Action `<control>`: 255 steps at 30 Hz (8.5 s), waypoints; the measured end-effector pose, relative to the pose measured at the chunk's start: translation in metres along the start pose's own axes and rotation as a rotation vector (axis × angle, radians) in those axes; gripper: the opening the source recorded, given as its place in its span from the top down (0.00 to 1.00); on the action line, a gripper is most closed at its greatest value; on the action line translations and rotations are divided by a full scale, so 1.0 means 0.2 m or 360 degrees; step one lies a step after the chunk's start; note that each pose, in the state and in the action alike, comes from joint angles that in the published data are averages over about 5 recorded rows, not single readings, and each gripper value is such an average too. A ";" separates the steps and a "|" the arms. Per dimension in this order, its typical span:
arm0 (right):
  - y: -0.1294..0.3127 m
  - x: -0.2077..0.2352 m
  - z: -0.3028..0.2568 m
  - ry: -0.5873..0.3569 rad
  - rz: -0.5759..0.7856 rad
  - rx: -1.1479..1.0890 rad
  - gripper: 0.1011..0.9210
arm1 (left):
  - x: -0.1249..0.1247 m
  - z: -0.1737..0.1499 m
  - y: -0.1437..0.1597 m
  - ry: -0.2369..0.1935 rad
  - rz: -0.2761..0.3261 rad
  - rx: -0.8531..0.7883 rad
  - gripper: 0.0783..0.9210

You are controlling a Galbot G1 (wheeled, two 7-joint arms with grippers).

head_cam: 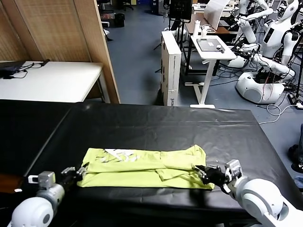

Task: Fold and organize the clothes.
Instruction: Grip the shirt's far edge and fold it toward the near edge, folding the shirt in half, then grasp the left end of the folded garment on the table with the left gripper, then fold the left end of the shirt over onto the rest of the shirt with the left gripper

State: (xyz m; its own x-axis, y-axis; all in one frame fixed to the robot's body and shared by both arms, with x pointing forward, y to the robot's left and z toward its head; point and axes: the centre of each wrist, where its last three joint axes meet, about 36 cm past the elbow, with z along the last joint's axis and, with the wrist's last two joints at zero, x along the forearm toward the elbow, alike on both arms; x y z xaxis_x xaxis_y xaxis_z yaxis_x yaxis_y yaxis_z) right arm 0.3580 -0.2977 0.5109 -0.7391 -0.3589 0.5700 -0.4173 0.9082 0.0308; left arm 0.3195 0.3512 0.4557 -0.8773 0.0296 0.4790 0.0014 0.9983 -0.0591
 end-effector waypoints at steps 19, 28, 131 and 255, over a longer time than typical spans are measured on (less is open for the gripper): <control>-0.20 -0.47 0.05 -0.0085 0.0179 -0.0233 0.02 | -0.41 0.03 -0.02 -0.0002 0.0004 0.0079 0.02; -0.18 -0.54 0.07 -0.0050 0.0161 -0.0247 0.24 | -0.45 0.07 0.00 0.0027 0.0007 0.0074 0.02; -0.14 -0.13 0.19 -0.0643 0.0109 -0.0294 0.02 | -0.12 0.02 0.27 0.0313 0.0293 0.0327 0.02; -0.03 -0.08 0.48 -0.0537 0.0289 -0.0252 0.02 | -0.18 -0.01 -0.90 0.0238 0.0884 0.0414 0.86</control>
State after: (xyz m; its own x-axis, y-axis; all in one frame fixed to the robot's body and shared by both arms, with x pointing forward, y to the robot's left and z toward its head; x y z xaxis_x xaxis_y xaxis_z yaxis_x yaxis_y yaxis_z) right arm 0.3226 -0.3175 0.4230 -0.9361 -0.2160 0.2776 -0.1968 0.9758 0.0955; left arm 0.3522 0.1710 0.4497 -0.7027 0.5654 0.4319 0.3041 0.7875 -0.5360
